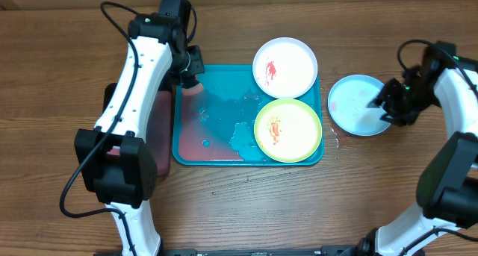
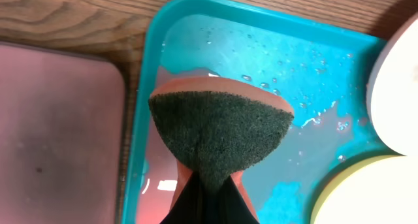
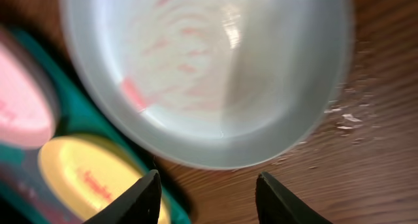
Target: Clean dirty plates on tray and stack at the side
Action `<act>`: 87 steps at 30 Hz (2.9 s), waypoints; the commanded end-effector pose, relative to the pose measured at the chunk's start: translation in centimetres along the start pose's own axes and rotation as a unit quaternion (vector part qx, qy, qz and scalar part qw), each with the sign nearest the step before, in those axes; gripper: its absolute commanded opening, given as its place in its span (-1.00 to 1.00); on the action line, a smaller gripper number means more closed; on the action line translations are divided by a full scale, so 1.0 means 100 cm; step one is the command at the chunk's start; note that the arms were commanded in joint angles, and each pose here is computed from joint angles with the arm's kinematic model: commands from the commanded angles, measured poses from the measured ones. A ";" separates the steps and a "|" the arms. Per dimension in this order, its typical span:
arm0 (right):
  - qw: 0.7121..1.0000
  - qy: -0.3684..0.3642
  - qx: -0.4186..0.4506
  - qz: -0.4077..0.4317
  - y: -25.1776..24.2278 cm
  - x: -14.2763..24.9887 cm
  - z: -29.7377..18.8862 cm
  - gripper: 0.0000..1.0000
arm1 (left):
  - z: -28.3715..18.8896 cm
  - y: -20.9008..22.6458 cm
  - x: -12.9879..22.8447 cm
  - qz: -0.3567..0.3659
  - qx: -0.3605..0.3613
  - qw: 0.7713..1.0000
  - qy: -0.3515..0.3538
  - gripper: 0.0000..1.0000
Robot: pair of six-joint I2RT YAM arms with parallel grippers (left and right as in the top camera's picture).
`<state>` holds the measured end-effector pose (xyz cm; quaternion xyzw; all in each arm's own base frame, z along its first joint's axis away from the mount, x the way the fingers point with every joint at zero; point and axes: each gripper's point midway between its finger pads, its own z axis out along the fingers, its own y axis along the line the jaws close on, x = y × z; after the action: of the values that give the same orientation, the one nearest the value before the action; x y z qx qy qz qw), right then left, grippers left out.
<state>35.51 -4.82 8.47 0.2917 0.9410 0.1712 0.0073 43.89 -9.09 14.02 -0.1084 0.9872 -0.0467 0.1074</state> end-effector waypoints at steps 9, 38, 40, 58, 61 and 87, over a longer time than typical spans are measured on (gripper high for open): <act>0.987 0.021 0.063 -0.147 0.068 0.064 0.040 -0.04 | 0.019 -0.012 0.012 0.063 -0.023 0.997 0.024 -0.91; 0.981 0.027 0.162 -0.105 0.057 0.129 0.098 -0.53 | 0.031 -0.009 0.016 0.063 -0.030 0.997 0.042 -0.92; 0.980 0.026 0.166 -0.106 0.056 0.132 0.101 -0.53 | 0.031 -0.009 0.016 0.063 -0.030 0.997 0.042 -0.91; 0.973 0.027 0.052 -0.225 0.152 0.173 0.107 -0.64 | 0.031 -0.009 0.016 0.063 -0.030 0.997 0.041 -0.92; 0.975 0.008 0.024 -0.220 0.176 0.182 0.113 -0.63 | 0.031 -0.009 0.016 0.063 -0.030 0.997 0.041 -0.91; 0.969 0.009 0.032 -0.245 0.159 0.127 0.120 -0.16 | 0.031 -0.017 0.020 0.071 -0.024 0.996 0.044 -0.92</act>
<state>35.99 17.97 5.40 0.0619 0.9864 0.1412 0.0566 42.69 -10.83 10.32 -0.0557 0.9968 -0.0186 0.0546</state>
